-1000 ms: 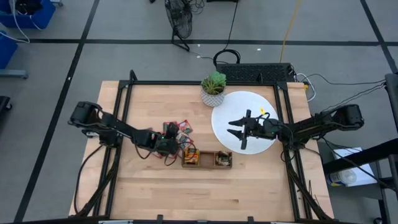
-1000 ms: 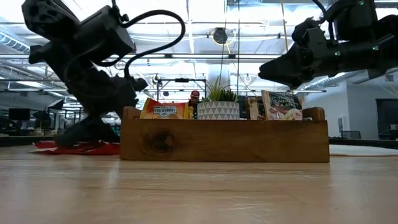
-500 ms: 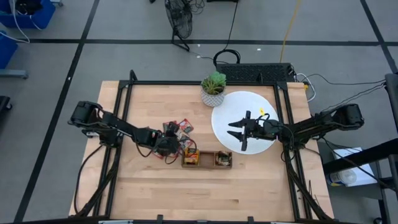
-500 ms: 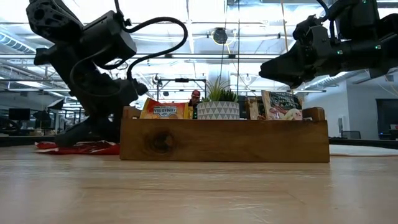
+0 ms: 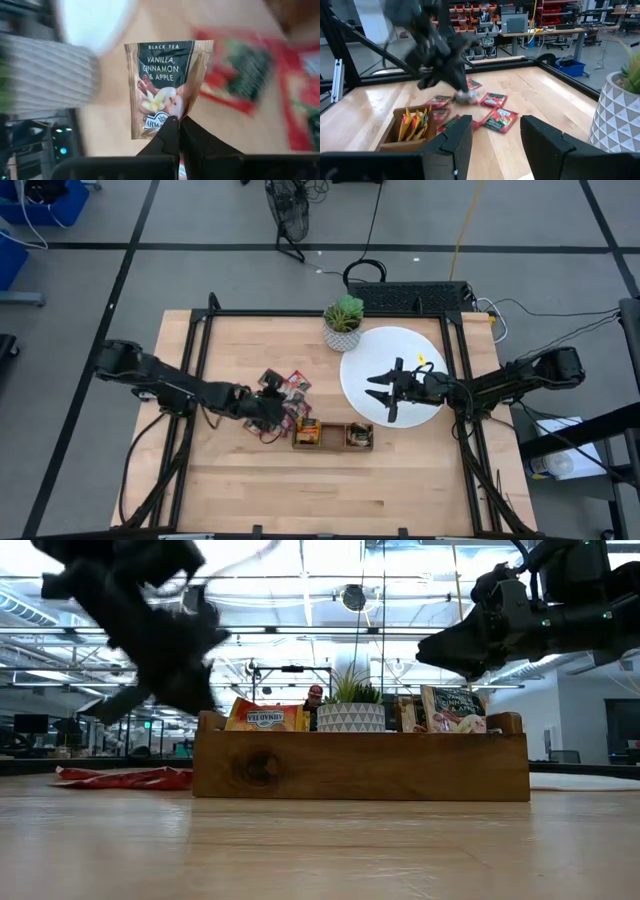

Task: Pick & Place Tea
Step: Put the light brown tea bag into the right section of the wooden organizer

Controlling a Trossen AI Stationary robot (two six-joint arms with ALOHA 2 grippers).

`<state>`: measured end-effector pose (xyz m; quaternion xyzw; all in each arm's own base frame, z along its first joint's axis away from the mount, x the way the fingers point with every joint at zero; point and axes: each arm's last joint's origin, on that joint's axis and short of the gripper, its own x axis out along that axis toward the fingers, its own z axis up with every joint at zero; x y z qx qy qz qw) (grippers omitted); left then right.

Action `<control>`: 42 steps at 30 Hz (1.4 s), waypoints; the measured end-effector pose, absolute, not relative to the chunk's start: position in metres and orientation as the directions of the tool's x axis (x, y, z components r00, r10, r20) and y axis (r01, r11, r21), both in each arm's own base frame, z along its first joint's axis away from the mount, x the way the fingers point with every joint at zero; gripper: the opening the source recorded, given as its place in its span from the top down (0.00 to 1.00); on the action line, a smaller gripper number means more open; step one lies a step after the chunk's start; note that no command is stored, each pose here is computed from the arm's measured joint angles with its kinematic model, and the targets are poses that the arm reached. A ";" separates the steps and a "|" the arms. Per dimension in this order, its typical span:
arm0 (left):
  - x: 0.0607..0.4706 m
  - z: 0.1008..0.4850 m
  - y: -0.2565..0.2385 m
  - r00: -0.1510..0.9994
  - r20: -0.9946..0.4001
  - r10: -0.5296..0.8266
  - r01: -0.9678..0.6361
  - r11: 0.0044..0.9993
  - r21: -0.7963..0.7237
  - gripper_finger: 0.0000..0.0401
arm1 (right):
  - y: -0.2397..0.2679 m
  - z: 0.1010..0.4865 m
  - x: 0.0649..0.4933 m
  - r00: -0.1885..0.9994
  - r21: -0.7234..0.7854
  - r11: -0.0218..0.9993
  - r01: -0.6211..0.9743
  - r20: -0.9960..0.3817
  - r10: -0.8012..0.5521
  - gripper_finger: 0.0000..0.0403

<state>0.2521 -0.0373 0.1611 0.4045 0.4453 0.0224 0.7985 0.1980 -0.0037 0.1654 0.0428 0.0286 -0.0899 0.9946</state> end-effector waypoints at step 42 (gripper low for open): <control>0.276 0.210 0.024 0.797 -0.349 -0.493 0.492 0.865 -0.098 1.00 | 0.014 0.171 0.323 0.962 0.018 0.965 -0.261 0.092 0.259 0.63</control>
